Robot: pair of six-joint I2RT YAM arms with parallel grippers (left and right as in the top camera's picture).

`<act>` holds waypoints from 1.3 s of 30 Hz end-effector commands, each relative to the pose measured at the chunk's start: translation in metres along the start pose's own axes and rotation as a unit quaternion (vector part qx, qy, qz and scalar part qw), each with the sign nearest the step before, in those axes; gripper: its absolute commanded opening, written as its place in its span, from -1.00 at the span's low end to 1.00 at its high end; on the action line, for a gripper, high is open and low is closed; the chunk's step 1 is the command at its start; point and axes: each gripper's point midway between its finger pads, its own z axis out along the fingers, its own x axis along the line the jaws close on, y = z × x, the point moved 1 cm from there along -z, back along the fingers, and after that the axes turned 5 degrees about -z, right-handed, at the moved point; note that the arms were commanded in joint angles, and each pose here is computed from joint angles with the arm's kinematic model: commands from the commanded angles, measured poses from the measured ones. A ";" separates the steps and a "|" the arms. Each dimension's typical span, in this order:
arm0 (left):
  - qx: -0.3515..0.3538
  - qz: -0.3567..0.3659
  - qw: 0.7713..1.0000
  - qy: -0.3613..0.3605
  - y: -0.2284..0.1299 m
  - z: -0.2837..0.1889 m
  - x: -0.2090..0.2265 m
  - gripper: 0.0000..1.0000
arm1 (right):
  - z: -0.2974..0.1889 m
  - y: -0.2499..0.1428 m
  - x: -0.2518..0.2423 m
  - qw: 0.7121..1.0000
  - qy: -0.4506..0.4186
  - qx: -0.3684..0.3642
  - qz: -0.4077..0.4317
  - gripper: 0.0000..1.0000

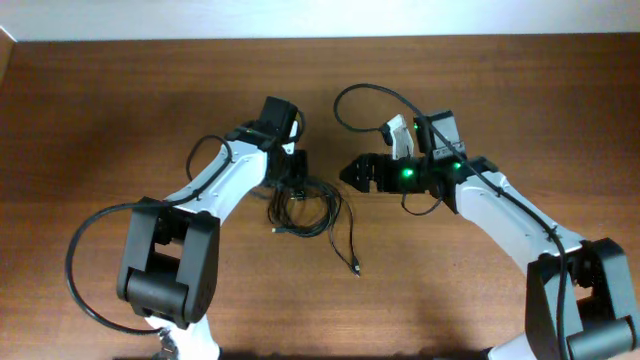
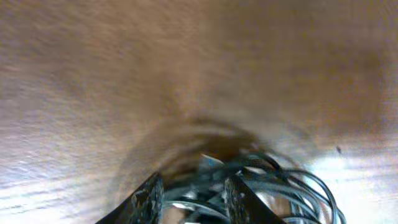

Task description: Untangle cables

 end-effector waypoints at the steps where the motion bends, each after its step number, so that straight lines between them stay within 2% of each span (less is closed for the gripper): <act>1: -0.005 -0.037 0.999 0.015 0.011 0.003 0.028 -0.30 | 0.005 -0.007 -0.010 0.998 -0.061 0.000 0.027 0.98; 3: 0.000 -0.056 0.998 0.022 0.013 0.008 0.044 -0.28 | 0.012 -0.010 -0.004 0.997 -0.070 0.000 0.011 0.77; 4: 0.006 -0.065 0.998 0.026 0.012 0.012 0.052 -0.28 | 0.015 -0.009 -0.001 0.997 -0.073 -0.006 0.001 0.56; 7: 0.039 -0.076 0.995 -0.054 0.005 0.015 0.034 -0.34 | 0.027 -0.008 0.011 0.996 -0.081 -0.017 -0.029 0.08; 10: 0.037 -0.074 0.995 -0.058 0.006 0.015 0.034 -0.34 | 0.038 -0.011 0.007 0.991 -0.122 -0.024 -0.046 -0.31; 11: 0.035 -0.072 0.995 -0.060 0.007 0.015 0.032 -0.33 | 0.044 -0.010 0.008 0.991 -0.120 -0.027 -0.053 -0.37; 15: 0.032 -0.070 0.994 -0.074 0.009 0.015 0.027 -0.29 | 0.074 -0.022 0.001 0.990 -0.124 -0.013 -0.063 -0.35; 16: 0.032 -0.070 0.994 -0.074 0.009 0.015 0.027 -0.30 | 0.078 -0.024 -0.007 0.989 -0.136 -0.009 -0.061 -0.23; 17: 0.032 -0.070 0.994 -0.074 0.009 0.015 0.027 -0.29 | 0.079 -0.025 -0.015 0.986 -0.153 -0.010 -0.059 -0.20; 20: 0.032 -0.070 0.994 -0.074 0.009 0.015 0.027 -0.29 | 0.086 -0.032 -0.030 0.983 -0.177 0.000 -0.053 -0.22; 22: 0.031 -0.070 0.994 -0.074 0.010 0.015 0.026 -0.29 | 0.089 -0.037 -0.035 0.982 -0.182 0.010 -0.046 -0.39; 24: 0.030 -0.069 0.994 -0.074 0.010 0.015 0.026 -0.29 | 0.089 -0.041 -0.035 0.982 -0.182 0.016 -0.044 -0.47; 28: 0.030 -0.069 0.994 -0.074 0.010 0.015 0.026 -0.26 | 0.083 -0.056 -0.047 0.976 -0.209 0.047 -0.032 -0.51; 29: 0.030 -0.069 0.994 -0.074 0.010 0.015 0.026 -0.25 | 0.076 -0.057 -0.060 0.967 -0.251 0.046 -0.028 -0.78; 30: 0.030 -0.069 0.994 -0.074 0.010 0.015 0.026 -0.25 | 0.067 -0.057 -0.073 0.958 -0.285 0.041 -0.003 -0.92; 32: 0.030 -0.069 0.994 -0.074 0.010 0.015 0.026 -0.24 | 0.050 -0.053 -0.076 0.953 -0.298 0.048 0.038 -0.92; 36: 0.029 -0.069 0.994 -0.075 0.011 0.015 0.026 -0.24 | 0.004 -0.034 -0.062 0.942 -0.320 0.071 0.065 -0.86; 39: 0.028 -0.069 0.994 -0.075 0.011 0.015 0.026 -0.23 | 0.009 -0.044 -0.046 0.956 -0.265 0.121 0.016 -0.86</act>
